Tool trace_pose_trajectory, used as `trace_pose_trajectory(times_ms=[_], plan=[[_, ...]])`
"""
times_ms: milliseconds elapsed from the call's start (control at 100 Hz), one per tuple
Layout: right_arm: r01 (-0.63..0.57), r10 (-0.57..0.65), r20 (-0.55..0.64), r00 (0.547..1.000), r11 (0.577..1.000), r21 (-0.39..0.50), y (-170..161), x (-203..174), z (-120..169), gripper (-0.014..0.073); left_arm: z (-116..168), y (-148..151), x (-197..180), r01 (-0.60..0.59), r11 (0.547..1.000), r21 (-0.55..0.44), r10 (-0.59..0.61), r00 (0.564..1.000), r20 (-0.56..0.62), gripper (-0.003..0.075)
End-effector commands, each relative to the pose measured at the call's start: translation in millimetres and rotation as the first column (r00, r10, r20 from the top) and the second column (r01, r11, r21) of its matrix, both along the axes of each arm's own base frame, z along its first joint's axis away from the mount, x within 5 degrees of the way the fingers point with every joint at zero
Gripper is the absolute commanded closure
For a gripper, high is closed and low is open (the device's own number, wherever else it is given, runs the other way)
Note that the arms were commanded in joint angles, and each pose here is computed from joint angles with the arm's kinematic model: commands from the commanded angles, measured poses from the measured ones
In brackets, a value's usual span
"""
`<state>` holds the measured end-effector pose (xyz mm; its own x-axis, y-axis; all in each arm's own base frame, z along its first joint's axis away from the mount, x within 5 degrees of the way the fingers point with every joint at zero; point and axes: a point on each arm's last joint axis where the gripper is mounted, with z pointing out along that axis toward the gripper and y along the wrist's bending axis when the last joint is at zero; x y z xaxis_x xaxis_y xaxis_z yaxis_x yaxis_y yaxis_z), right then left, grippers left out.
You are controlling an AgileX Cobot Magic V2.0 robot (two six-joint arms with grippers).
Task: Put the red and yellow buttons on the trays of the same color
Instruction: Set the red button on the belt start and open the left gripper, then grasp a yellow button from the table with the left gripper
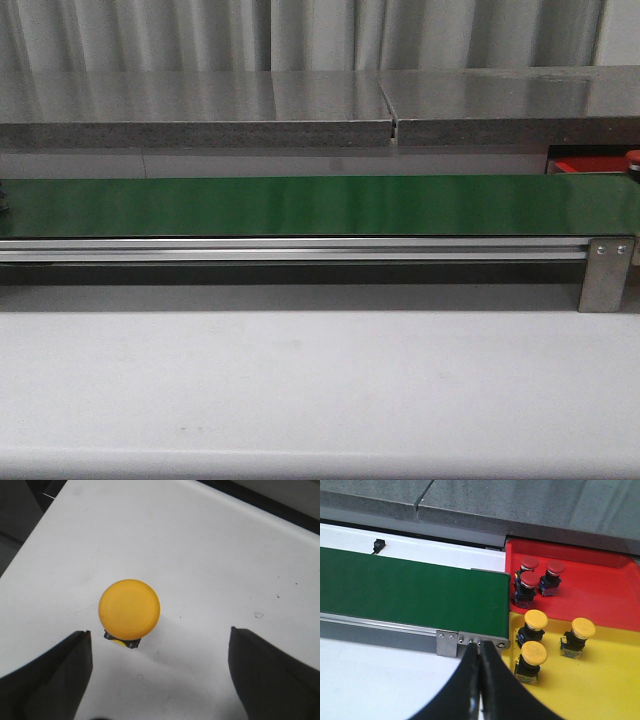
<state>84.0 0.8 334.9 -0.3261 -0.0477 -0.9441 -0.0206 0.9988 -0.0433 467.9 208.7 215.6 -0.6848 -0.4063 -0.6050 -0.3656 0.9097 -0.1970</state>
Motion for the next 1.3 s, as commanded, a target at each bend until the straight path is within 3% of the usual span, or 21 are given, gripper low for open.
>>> trace_pose_trajectory(times_ms=[0, 720, 840, 960, 1080, 1290], plan=[[0.014, -0.013, 0.096, 0.995, 1.0, -0.011, -1.3, 1.2, 14.5, 0.0713, 42.3, 3.7, 1.6, -0.033, 0.998, 0.056, 0.025, 0.989, 0.147, 0.0168], [0.014, -0.013, 0.096, 0.995, 1.0, -0.011, -1.3, 1.2, 14.5, 0.0713, -7.0, 20.8, 23.6, -0.114, 0.988, 0.103, 0.087, 0.968, 0.234, 0.0179], [0.014, -0.013, 0.096, 0.995, 1.0, -0.011, -1.3, 1.2, 14.5, 0.0713, -7.6, 21.1, 23.9, -0.116, 0.988, 0.104, 0.088, 0.968, 0.236, 0.027], [0.014, -0.013, 0.096, 0.995, 1.0, -0.011, -1.3, 1.2, 14.5, 0.0713, -7.3, 21.3, 24.0, -0.117, 0.987, 0.106, 0.089, 0.967, 0.239, 0.0449], [0.014, -0.013, 0.096, 0.995, 1.0, -0.011, -1.3, 1.2, 14.5, 0.0713, -6.8, 21.6, 24.3, -0.12, 0.987, 0.109, 0.09, 0.965, 0.245, 0.0581], [0.014, -0.013, 0.096, 0.995, 1.0, -0.011, -1.3, 1.2, 14.5, 0.0713, 2.4, 19.9, 21.9, -0.116, 0.988, 0.107, 0.086, 0.965, 0.249, 0.0622]])
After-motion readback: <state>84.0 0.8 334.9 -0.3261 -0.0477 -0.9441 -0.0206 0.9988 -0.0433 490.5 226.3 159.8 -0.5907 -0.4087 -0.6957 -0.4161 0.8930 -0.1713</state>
